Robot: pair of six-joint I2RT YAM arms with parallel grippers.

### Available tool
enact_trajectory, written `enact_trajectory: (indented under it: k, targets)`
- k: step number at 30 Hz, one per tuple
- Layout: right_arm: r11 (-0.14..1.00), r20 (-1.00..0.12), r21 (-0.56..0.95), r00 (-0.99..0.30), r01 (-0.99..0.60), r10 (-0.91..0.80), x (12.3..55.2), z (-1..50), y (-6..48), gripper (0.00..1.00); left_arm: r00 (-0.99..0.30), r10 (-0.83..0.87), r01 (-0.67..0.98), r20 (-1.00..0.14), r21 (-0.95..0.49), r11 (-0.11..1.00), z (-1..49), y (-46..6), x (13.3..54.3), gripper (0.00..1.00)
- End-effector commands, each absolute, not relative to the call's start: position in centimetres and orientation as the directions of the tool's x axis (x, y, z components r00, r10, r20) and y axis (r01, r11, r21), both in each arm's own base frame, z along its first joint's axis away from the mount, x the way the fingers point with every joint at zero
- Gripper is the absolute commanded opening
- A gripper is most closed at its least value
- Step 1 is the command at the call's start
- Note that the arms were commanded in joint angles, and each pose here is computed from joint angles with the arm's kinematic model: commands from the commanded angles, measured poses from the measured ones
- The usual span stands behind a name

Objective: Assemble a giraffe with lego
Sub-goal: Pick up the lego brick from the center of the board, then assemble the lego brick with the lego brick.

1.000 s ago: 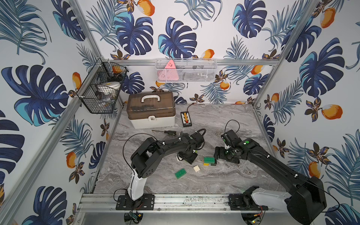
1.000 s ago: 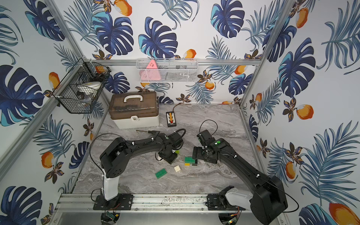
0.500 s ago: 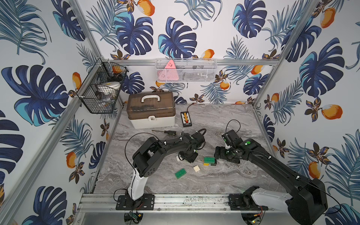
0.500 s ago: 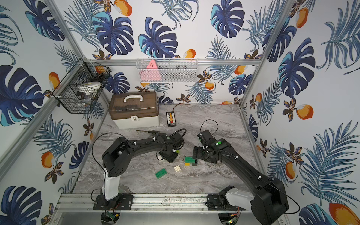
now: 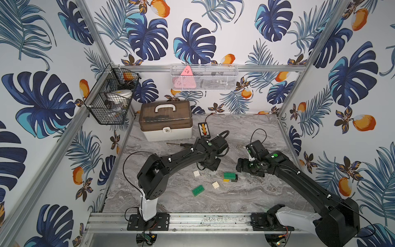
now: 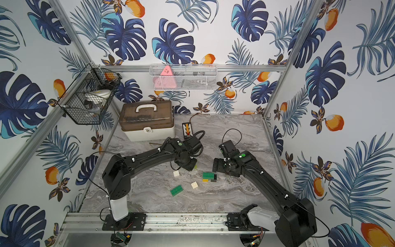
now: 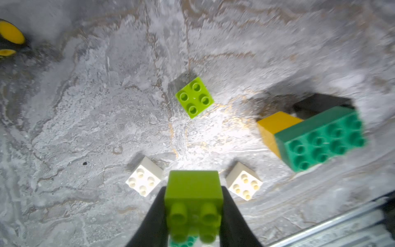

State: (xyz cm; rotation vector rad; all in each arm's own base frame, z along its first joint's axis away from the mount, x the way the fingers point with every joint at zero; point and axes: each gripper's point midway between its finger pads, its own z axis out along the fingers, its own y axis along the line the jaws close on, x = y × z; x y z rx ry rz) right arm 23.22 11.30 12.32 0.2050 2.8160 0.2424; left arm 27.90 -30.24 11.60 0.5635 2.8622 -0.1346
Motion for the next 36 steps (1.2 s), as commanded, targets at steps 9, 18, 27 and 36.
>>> enact_trajectory:
  k: [9,18,27,36]
  targets:
    - [0.906,-0.16,0.33,-0.93,0.265,0.33,23.5,10.1,8.7,0.94,-0.961,0.234,0.248,-0.149,-0.082,0.965,12.2,-36.1,23.7,0.23]
    - [0.883,-0.13,0.347,-0.917,0.316,0.378,22.9,9.4,8.1,0.95,-0.977,0.17,0.184,-0.127,-0.105,0.977,10.3,-38.7,24.4,0.23]
    - [0.868,-0.12,0.36,-0.905,0.343,0.408,22.7,9.3,7.7,0.95,-0.978,0.164,0.174,-0.126,-0.071,0.982,9.4,-39.0,25.3,0.23]
    - [0.855,-0.114,0.364,-0.894,0.369,0.434,22.4,9.1,7.1,0.95,-0.981,0.152,0.159,-0.121,-0.056,0.986,9.1,-37.9,25.7,0.24]
